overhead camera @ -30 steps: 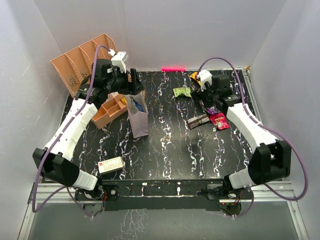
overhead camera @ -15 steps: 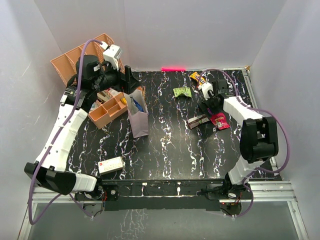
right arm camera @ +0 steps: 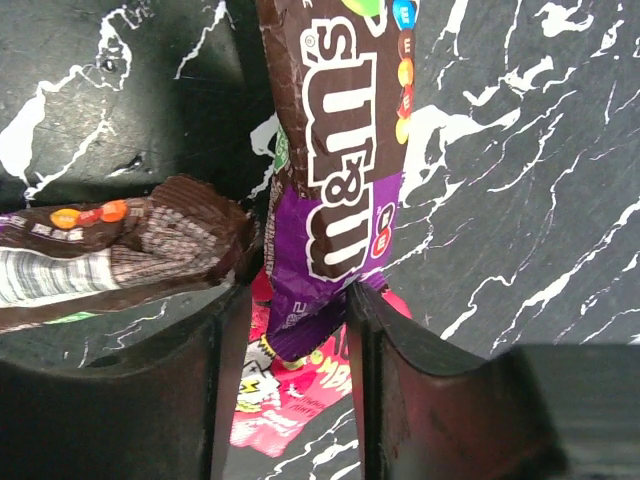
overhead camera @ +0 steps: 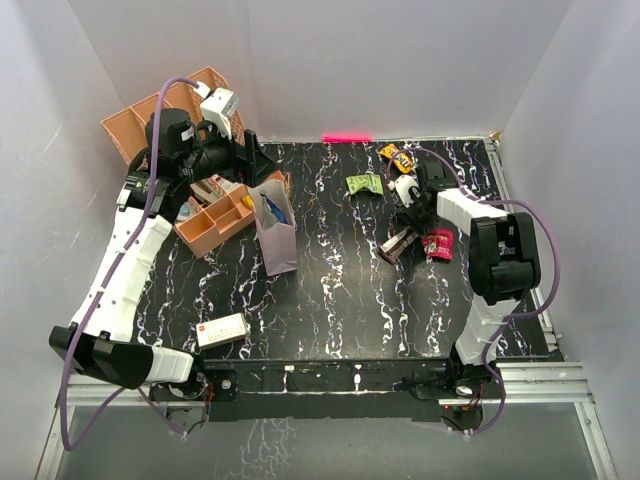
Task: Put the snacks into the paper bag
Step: Pick up the snack from the center of the board, then place the snack in the paper bag.
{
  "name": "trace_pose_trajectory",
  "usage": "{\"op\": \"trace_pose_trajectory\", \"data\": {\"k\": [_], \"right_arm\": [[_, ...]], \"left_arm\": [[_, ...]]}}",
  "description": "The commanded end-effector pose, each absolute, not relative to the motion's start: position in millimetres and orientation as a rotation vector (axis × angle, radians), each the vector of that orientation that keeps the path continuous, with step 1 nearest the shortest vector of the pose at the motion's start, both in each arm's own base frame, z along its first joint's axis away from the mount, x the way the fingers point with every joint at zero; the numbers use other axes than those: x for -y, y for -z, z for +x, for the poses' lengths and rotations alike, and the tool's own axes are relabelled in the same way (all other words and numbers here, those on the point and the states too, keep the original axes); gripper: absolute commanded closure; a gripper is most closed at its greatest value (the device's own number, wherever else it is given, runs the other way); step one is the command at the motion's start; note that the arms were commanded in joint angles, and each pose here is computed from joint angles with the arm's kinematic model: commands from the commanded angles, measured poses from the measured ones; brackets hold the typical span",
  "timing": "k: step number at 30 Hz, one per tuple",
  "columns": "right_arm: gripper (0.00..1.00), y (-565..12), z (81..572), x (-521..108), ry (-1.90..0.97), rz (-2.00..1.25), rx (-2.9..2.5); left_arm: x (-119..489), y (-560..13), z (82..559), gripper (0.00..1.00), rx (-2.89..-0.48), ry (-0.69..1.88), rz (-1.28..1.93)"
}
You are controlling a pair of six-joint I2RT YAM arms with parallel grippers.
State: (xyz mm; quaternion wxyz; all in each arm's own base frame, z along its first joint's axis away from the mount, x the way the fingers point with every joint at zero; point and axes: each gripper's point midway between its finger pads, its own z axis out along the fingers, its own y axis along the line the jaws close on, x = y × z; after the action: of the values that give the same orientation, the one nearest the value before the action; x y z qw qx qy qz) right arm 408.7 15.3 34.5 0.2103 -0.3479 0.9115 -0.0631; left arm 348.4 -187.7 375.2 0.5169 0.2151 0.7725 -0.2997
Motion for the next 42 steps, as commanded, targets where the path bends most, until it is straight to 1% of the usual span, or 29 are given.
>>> {"op": "trace_pose_trajectory", "data": {"k": [1,6,11,15,20,26,31,35,38,42], "right_arm": [[0.59,-49.7,433.6,-10.5,0.252,-0.969,-2.470],[0.72,-56.3,436.5,-11.5,0.251,-0.963,-2.456],[0.84,-76.4,437.0,-18.3,0.213,-0.943,-2.415],[0.91,-104.5,436.8,-28.1,0.155,-0.909,-2.361],[0.92,-164.5,436.9,-49.9,0.039,-0.869,-2.219],[0.92,-235.6,420.6,-93.1,-0.224,-0.881,-2.037],[0.92,-293.0,391.6,-131.6,-0.434,-0.939,-1.850],[0.92,-332.7,359.5,-160.8,-0.604,-0.998,-1.686],[0.92,-352.4,336.5,-177.6,-0.708,-1.037,-1.593],[0.92,-364.4,310.9,-195.0,-0.839,-1.094,-1.519]], "left_arm": [[189.0,-392.7,343.1,0.20,-1.798,0.744,0.534],[188.4,-388.5,343.3,0.19,-1.803,0.747,0.533],[186.8,-384.6,345.3,0.19,-1.807,0.739,0.521],[187.4,-384.0,343.6,0.19,-1.796,0.733,0.548],[191.5,-383.7,336.3,0.19,-1.781,0.753,0.618],[206.4,-385.1,314.0,0.19,-1.730,0.864,0.770],[212.4,-388.8,299.3,0.20,-1.676,0.911,0.878],[218.6,-392.3,285.1,0.24,-1.609,0.953,0.998],[223.1,-395.4,278.4,0.24,-1.564,0.973,1.066],[228.5,-395.8,271.7,0.25,-1.524,0.979,1.141]]}}
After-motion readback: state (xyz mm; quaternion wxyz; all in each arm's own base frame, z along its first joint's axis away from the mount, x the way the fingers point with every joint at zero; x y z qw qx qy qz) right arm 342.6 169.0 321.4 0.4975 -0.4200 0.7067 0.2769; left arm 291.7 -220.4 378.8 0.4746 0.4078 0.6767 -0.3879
